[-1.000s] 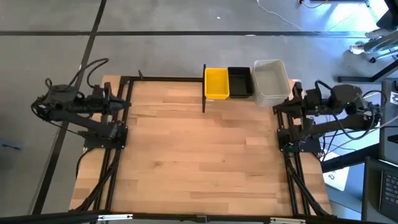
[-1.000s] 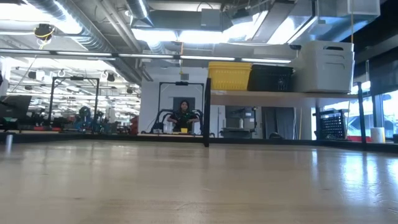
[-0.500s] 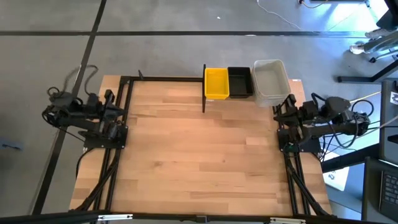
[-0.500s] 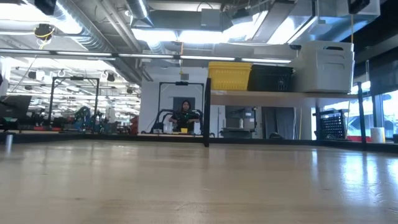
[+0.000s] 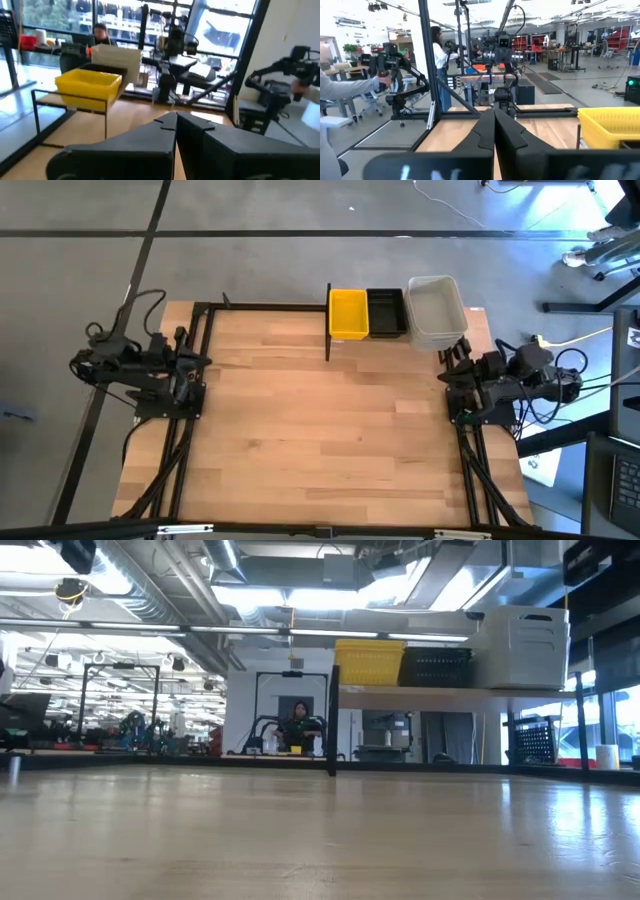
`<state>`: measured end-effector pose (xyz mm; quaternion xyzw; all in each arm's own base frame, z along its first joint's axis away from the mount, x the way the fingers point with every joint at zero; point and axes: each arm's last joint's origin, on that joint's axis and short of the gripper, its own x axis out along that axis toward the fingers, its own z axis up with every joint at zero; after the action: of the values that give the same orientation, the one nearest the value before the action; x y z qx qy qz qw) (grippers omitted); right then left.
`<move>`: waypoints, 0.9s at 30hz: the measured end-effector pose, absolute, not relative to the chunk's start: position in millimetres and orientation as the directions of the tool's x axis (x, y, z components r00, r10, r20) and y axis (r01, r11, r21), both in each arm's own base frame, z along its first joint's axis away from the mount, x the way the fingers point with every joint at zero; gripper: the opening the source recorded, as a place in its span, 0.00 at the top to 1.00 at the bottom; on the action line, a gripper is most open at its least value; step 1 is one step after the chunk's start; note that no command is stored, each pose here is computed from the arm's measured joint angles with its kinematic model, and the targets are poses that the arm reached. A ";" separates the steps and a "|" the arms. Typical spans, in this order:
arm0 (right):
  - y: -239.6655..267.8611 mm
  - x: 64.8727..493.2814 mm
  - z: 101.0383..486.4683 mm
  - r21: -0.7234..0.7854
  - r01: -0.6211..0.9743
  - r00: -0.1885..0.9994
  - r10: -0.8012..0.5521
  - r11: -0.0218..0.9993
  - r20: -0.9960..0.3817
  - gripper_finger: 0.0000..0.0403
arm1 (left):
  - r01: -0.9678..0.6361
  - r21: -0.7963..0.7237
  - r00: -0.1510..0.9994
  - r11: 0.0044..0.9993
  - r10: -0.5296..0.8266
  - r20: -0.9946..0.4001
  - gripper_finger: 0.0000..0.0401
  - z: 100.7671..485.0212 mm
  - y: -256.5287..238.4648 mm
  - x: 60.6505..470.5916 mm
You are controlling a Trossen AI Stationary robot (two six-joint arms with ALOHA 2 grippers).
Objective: Stack baskets on shelf by color
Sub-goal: Return to Home Position
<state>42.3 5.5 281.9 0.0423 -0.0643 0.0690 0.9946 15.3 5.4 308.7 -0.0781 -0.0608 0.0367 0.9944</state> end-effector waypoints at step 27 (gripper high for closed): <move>12.9 95.1 183.2 -0.043 -0.165 0.968 0.170 0.985 0.183 1.00 | -0.121 -0.209 0.975 0.970 0.156 0.158 1.00 191.3 -9.3 91.7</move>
<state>95.1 12.9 183.2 -0.0138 -0.0934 0.0844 0.9919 91.7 -9.3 191.3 -0.0996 -0.0871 0.0700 0.9887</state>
